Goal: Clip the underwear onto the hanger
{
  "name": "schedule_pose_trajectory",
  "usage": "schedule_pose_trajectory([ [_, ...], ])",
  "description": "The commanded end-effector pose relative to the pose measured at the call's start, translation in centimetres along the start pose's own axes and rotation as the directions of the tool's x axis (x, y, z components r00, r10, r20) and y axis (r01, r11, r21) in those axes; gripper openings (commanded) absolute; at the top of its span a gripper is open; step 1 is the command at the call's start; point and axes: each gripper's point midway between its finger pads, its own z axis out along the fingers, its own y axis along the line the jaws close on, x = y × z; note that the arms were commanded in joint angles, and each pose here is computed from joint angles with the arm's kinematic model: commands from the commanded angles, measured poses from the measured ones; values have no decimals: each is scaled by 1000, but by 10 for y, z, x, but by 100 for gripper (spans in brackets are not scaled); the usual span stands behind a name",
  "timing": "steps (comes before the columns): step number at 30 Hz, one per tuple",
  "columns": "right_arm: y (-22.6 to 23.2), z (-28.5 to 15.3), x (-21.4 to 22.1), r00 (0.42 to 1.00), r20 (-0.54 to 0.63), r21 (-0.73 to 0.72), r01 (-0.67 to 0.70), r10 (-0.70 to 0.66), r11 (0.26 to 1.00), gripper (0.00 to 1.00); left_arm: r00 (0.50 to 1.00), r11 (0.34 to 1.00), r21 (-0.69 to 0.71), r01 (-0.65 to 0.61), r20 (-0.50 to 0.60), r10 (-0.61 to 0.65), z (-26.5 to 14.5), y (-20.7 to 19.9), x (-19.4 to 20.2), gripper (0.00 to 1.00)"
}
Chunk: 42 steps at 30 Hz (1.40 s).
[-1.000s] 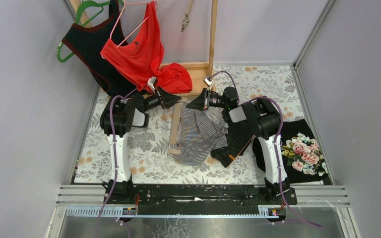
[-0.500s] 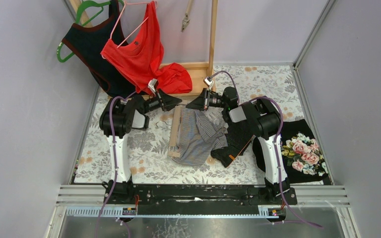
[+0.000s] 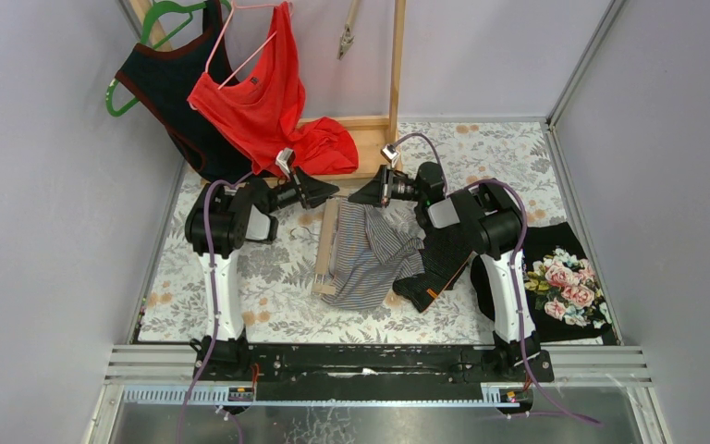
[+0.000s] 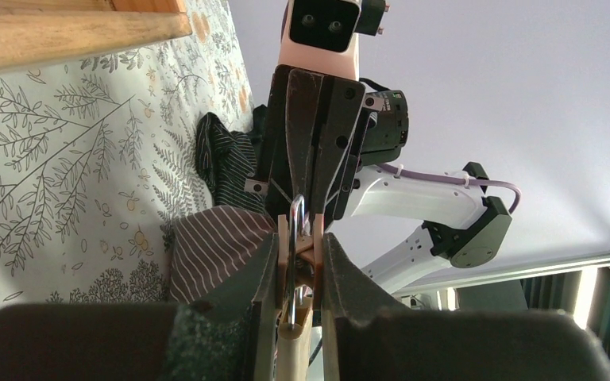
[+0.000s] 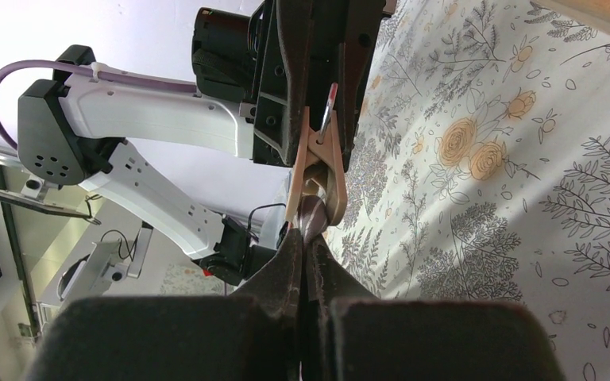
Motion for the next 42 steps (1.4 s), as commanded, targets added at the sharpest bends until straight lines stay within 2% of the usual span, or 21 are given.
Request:
schedule_pose_trajectory([
  [1, 9, -5, -16, 996, 18, -28, 93, -92, 995, 0, 994, 994, 59, -97, -37, 99, -1, -24, 10, 0],
  [42, 17, -6, -36, 993, 43, -38, 113, -111, 993, 0, 990, 994, 59, -93, -98, 99, 2, -21, 32, 0],
])
